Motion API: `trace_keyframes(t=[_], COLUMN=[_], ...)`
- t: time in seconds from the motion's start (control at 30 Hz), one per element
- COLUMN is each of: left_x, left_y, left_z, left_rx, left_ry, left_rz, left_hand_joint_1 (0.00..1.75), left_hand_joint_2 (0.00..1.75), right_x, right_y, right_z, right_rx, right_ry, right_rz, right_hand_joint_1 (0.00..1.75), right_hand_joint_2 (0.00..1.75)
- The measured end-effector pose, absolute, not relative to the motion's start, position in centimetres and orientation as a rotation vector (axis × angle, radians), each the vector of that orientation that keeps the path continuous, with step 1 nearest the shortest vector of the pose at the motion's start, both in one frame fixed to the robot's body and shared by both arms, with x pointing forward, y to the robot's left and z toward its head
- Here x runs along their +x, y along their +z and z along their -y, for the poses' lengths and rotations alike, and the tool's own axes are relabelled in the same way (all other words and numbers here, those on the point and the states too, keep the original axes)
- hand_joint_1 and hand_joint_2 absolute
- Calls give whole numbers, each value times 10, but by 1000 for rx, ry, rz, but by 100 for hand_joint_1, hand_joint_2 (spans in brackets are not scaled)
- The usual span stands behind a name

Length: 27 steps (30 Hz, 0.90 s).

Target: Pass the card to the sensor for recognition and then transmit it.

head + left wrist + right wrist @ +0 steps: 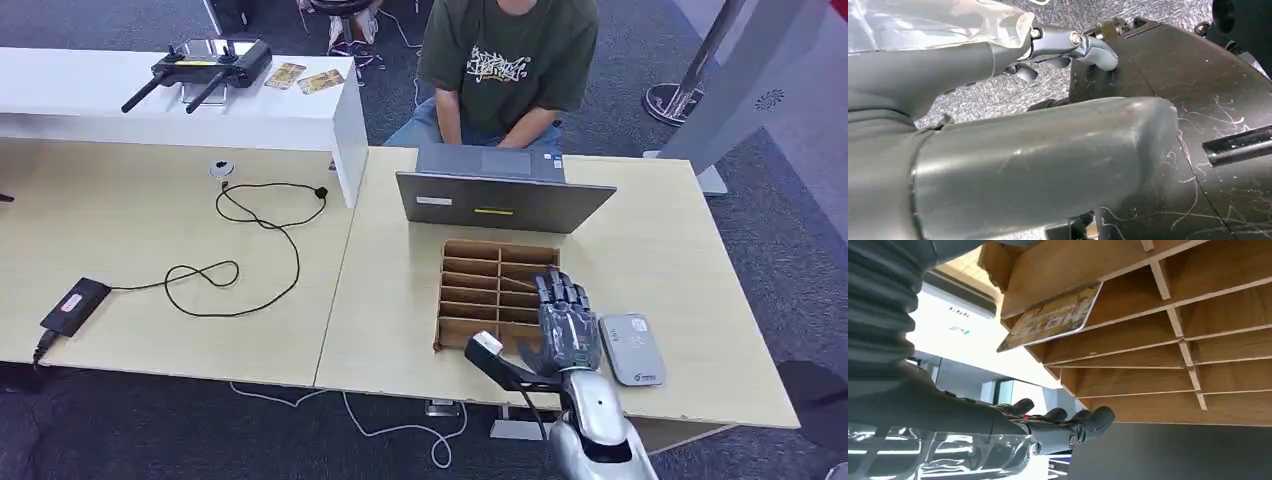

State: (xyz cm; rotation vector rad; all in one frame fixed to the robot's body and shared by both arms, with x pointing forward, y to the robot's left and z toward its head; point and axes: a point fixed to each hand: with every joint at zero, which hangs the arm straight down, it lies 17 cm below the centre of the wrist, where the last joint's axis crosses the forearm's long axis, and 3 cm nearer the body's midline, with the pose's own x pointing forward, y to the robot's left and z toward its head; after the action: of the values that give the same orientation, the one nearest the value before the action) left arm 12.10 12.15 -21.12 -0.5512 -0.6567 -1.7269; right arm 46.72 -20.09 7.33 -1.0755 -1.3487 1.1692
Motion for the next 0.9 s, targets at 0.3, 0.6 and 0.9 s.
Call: trace_keyframes(t=[0.3, 0.6, 0.9], left_x=[122, 123, 123], left_y=[-211, -211, -211], left_z=[-121, -121, -121], left_rx=[-547, -544, -544], left_ry=[-1727, -1722, -1719], left_rz=[662, 669, 669], left_hand_joint_1=[0, 0, 0], left_hand_joint_2=[0, 0, 0], right_x=[468, 457, 449], right_y=[67, 64, 69], right_z=[203, 208, 206], right_rx=[-1071, -1072, -1066], right_ry=[1176, 1173, 1166], right_rz=[1330, 1297, 1314], right_hand_joint_1=[0, 0, 0], right_hand_joint_2=[175, 175, 175])
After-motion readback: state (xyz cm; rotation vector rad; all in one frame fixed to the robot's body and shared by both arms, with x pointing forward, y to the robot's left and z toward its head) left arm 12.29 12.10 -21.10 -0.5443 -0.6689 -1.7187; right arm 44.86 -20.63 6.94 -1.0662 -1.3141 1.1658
